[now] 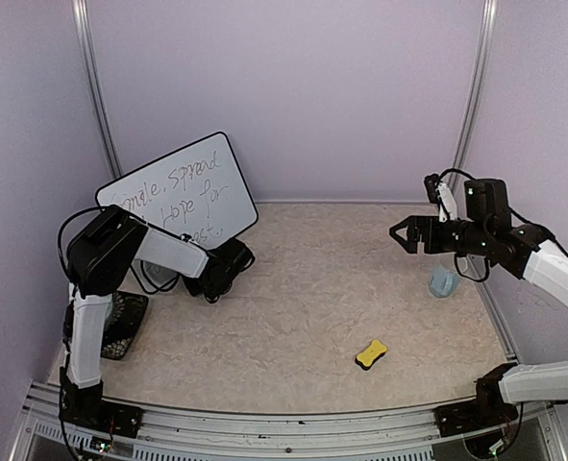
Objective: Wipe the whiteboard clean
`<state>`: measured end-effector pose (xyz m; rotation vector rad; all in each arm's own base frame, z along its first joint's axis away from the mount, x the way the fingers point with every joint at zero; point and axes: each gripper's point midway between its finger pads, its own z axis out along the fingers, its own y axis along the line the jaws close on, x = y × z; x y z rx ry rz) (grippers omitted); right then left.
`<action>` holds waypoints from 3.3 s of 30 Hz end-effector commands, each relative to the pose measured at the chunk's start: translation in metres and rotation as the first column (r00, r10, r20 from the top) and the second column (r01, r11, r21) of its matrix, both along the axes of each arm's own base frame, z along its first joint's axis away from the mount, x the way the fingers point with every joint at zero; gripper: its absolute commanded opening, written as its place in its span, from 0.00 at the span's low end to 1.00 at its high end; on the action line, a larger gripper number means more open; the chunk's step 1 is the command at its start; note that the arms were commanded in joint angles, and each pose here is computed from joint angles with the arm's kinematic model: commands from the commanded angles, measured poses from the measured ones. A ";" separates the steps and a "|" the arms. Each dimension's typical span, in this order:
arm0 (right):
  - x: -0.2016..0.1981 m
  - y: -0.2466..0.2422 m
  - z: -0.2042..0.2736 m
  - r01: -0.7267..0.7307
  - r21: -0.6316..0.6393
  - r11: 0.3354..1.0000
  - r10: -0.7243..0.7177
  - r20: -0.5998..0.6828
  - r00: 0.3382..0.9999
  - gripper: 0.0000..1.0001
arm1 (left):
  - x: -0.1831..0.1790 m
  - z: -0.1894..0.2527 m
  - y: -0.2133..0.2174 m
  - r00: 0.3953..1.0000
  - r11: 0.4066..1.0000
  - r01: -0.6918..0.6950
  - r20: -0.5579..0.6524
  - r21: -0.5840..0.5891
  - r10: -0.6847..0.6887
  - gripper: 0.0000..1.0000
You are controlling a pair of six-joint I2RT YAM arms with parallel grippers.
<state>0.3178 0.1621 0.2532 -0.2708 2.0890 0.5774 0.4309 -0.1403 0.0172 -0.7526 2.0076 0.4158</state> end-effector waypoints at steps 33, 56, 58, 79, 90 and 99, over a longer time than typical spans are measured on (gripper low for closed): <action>-0.062 0.053 -0.042 -0.341 -0.373 0.863 0.256 -0.259 0.931 1.00 | -0.141 0.005 -0.140 0.905 0.909 0.416 -0.087 -0.025 -0.416 0.54; -0.155 0.062 -0.138 -0.738 -0.673 0.050 0.890 -0.305 0.338 0.92 | -0.195 0.167 -0.062 0.891 0.874 0.452 0.119 -0.175 -0.438 0.99; -0.157 0.070 -0.137 -0.760 -0.648 0.048 0.902 -0.299 0.312 0.86 | -0.193 0.173 -0.051 0.891 0.871 0.453 0.123 -0.190 -0.436 0.99; -0.150 0.075 -0.198 -0.734 -0.670 -0.108 0.857 -0.437 0.274 0.84 | -0.187 0.175 0.036 0.919 0.878 0.392 0.167 -0.274 -0.358 0.99; -0.143 0.070 -0.215 -0.716 -0.685 -0.135 0.831 -0.472 0.295 0.72 | -0.185 0.168 0.045 0.921 0.873 0.386 0.169 -0.298 -0.350 0.99; -0.147 0.071 -0.223 -0.738 -0.659 -0.146 0.830 -0.488 0.271 0.68 | -0.184 0.167 0.047 0.921 0.871 0.387 0.169 -0.303 -0.350 0.99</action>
